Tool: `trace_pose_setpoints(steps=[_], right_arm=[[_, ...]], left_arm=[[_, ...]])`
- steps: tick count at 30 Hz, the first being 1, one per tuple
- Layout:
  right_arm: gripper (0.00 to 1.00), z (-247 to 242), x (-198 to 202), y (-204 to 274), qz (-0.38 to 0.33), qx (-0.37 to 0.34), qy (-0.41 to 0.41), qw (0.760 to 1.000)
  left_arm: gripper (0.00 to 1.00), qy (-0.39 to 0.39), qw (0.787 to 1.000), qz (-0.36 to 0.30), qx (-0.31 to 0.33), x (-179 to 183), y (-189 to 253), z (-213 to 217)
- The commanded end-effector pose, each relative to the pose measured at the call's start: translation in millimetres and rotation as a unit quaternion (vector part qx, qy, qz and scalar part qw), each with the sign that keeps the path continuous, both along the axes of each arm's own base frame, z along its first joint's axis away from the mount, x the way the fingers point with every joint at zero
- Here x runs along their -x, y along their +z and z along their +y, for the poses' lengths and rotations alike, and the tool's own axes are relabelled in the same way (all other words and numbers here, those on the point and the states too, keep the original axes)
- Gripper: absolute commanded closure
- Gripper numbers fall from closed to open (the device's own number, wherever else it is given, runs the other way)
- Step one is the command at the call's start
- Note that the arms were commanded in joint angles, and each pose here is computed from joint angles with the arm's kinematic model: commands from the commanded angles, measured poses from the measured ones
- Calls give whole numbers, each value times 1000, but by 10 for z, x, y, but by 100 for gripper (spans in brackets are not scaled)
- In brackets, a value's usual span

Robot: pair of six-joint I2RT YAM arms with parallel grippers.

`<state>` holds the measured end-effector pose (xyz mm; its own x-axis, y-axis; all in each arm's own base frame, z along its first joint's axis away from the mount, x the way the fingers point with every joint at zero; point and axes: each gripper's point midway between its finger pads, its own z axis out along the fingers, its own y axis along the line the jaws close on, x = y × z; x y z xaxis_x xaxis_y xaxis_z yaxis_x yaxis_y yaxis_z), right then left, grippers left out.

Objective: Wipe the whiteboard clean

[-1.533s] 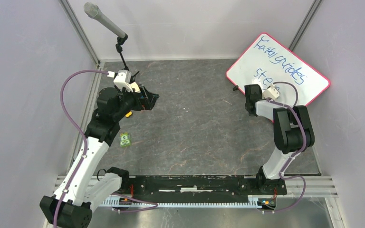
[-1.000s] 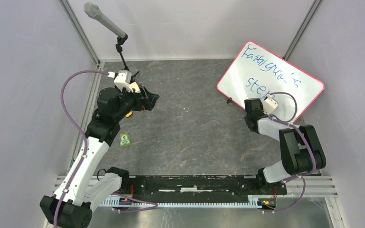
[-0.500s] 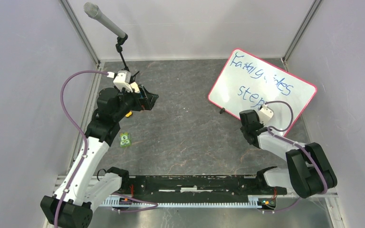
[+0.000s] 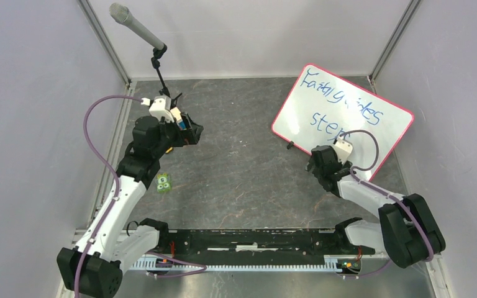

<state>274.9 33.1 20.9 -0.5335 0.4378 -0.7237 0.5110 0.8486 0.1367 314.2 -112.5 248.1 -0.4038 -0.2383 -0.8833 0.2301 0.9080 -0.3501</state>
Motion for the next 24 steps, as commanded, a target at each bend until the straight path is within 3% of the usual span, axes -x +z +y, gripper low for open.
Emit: trace_pose_setpoints(steps=[1, 8, 12, 16, 20, 21, 24], right_arm=[[7, -73, 260, -94, 55, 43, 60, 996], [4, 214, 212, 189, -14, 43, 221, 974], [2, 646, 151, 542, -100, 26, 363, 926], [2, 1017, 180, 673, -123, -4, 436, 892], [2, 1174, 179, 749, -119, 0, 462, 879], [2, 1179, 170, 775, -120, 3, 460, 880], [2, 1150, 178, 804, -117, 11, 456, 882]], left_arm=[[0, 69, 997, -8, -44, -147, -83, 279], [0, 218, 968, 81, -95, -195, -487, 778], [0, 251, 955, 131, -89, -99, -621, 874], [0, 251, 952, 168, -58, -83, -787, 939], [0, 327, 911, 250, -34, -198, -1099, 1321], [2, 352, 894, 276, -39, -245, -1223, 1473], [8, 371, 868, 322, -73, -434, -1422, 1616]])
